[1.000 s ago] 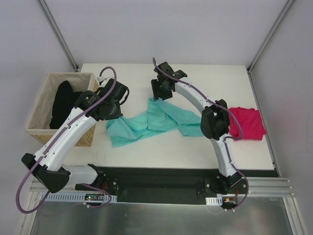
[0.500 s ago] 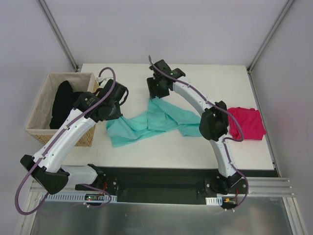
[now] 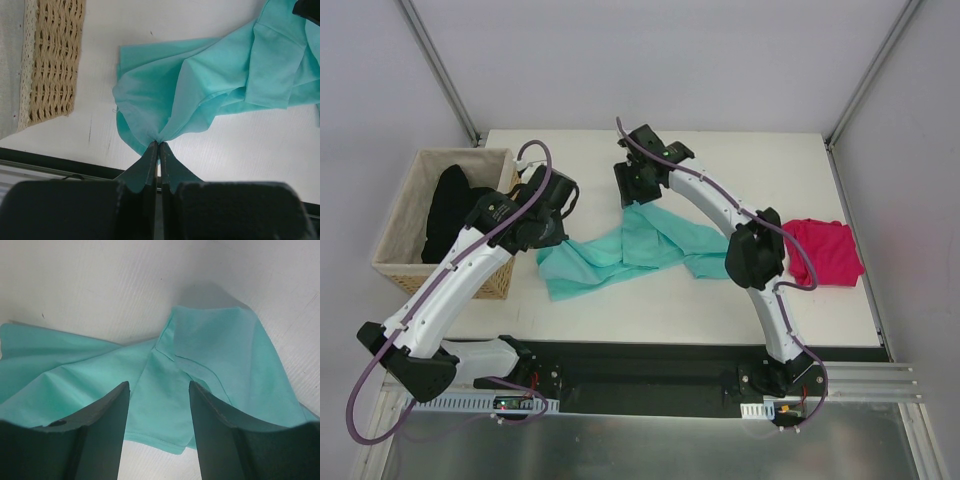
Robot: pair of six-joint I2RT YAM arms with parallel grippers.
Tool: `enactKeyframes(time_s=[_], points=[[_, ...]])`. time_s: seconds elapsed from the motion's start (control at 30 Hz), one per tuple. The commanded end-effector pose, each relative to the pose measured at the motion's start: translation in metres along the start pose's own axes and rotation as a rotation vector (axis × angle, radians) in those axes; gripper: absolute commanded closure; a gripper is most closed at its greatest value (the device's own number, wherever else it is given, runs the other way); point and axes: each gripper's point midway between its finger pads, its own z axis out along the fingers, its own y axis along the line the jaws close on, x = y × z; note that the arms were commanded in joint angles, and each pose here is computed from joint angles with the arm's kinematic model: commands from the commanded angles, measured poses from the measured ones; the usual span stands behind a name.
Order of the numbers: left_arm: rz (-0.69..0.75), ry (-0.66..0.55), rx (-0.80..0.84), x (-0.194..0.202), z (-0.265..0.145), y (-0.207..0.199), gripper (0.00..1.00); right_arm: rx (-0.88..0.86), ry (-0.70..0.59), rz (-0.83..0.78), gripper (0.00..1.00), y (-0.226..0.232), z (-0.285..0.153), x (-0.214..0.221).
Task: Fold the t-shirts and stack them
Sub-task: Flatten out the tshirt
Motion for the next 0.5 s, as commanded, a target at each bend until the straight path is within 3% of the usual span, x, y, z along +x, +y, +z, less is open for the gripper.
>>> enactKeyframes(time_s=[0.0,0.47], points=[[-0.031,-0.014,-0.016,-0.002,0.0,0.005,1.0,-0.034,-0.015,-0.023,0.46,0.018,-0.019,-0.001],[0.007,-0.007,-0.006,-0.009,0.005,-0.005,1.0,-0.03,0.061,0.005,0.51,0.039,-0.019,0.066]])
